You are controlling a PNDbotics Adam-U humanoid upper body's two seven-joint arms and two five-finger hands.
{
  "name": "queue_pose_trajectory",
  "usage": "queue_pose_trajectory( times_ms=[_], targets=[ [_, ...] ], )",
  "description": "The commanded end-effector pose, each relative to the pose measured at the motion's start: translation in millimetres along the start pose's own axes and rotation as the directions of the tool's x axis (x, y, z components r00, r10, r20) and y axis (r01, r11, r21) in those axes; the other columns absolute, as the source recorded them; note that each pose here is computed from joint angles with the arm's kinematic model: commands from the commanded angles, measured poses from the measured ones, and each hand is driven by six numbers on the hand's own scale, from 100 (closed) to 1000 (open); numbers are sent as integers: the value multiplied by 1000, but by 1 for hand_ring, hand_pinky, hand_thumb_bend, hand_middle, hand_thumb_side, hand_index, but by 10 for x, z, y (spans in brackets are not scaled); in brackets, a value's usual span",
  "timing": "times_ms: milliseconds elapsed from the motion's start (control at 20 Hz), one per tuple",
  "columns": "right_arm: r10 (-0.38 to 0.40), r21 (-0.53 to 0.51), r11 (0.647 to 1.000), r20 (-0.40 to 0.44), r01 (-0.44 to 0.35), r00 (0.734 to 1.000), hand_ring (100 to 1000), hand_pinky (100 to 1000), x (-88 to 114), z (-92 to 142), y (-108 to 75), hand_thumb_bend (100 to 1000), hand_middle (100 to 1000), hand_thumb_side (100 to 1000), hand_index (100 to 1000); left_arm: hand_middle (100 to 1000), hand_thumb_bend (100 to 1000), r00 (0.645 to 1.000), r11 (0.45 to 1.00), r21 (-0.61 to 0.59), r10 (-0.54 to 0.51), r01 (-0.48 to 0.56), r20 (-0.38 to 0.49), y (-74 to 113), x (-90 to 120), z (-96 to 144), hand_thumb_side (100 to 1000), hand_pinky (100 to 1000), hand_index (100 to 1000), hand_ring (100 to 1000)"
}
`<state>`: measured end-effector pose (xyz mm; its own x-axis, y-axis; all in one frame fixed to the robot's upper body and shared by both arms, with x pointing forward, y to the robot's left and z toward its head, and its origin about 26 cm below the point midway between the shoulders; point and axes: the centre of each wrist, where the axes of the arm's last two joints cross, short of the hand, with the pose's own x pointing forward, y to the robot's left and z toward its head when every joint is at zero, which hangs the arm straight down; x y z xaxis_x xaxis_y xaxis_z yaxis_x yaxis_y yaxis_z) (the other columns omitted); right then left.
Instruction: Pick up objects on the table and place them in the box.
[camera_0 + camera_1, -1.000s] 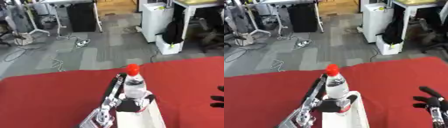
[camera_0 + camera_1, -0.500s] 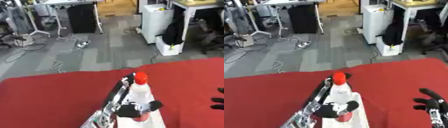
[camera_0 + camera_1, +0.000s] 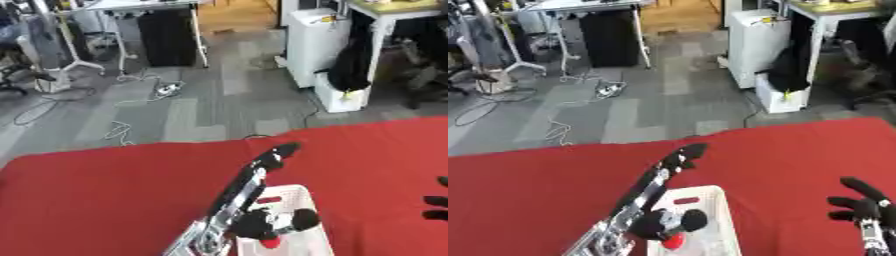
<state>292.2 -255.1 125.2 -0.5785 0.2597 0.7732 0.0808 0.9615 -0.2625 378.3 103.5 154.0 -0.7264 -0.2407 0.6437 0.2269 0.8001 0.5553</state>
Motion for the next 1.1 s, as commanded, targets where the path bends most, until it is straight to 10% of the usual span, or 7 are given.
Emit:
queue_pose_trajectory(
  times_ms=[50,600,1100],
  targets=[
    [8,6,1000,15,-8,1000,687,608,29,-15,-21,100,811,787,858,918,809,1000,1000,3,-11,11,24,23,53,-46,878,882,981,949],
    [3,5,1000,4,-3,1000,686,608,14,0,-15,100,811,791,859,862,564,997,966,253,30,-47,69,491,287,131,854,793,935,877],
    [-30,27,999,24,30,999,687,611,52,-43,48,100,814,795,864,851,545,998,902,429,10,-38,68,708,300,560,853,775,918,862]
  ],
)
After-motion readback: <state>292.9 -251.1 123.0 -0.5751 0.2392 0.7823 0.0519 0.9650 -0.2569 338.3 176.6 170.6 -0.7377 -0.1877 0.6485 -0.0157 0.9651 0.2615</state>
